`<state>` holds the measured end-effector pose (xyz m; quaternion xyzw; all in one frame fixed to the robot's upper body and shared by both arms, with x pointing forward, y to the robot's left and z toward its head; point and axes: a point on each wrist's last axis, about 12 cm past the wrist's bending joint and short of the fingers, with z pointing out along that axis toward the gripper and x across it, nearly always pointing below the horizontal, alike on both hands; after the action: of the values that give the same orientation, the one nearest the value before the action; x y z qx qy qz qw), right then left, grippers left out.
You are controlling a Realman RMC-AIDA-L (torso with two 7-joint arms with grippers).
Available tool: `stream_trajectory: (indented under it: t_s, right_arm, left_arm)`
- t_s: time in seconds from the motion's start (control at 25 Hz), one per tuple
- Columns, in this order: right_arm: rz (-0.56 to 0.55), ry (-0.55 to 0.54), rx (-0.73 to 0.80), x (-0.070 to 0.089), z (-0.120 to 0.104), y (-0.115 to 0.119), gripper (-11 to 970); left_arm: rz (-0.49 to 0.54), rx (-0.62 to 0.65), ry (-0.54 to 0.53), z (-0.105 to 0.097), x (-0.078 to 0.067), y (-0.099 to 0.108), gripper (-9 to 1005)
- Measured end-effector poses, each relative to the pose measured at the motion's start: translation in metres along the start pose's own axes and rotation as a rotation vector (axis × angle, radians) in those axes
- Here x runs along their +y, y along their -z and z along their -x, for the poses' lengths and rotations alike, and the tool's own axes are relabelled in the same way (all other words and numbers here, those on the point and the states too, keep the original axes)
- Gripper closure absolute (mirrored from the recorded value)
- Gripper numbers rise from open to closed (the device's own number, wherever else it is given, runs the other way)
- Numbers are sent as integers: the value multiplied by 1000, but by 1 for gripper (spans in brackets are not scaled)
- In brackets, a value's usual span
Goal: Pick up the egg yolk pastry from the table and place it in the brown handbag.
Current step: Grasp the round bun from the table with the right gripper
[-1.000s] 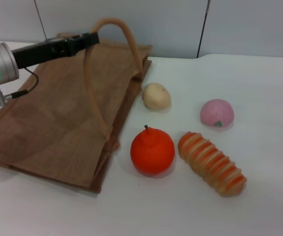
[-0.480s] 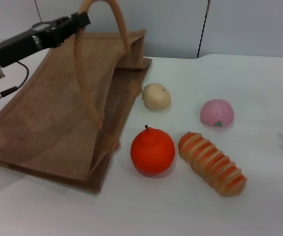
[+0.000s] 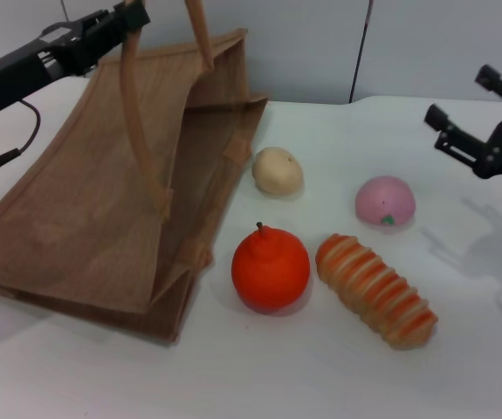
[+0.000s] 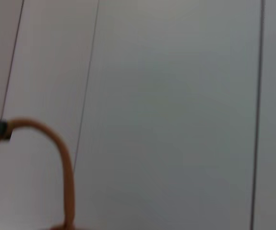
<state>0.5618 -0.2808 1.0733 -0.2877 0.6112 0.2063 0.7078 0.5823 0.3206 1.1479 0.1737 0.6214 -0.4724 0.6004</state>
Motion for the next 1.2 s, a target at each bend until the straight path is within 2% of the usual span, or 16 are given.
stream_trajectory:
  t_s: [0.28,0.52,0.72,0.76,0.8,1.0,1.2]
  right_arm:
    - [68,-38,129,-3,-5,-17,68]
    - [103,-36,179,-3,-7,-23,69]
    - [210,-18,229,7,-6,-39,69]
    - [242,-17,266,11,-7,-51,68]
    - [242,-17,266,11,-7,-51,68]
    - [286,2,342,27,-11,-82,68]
    - [323,33,379,38,-11,-99,68]
  left_arm:
    - [0,-17,1,1,-1,4,862]
    - [-16,-27,-6,1,-3,5,863]
    - [-14,-33,-7,2,-3,6,864]
    - [-14,-33,-8,2,-3,7,864]
    - [-14,-33,-8,2,-3,7,864]
    - [-27,-34,-9,2,-4,7,865]
    - [-38,-42,-11,4,-5,6,864]
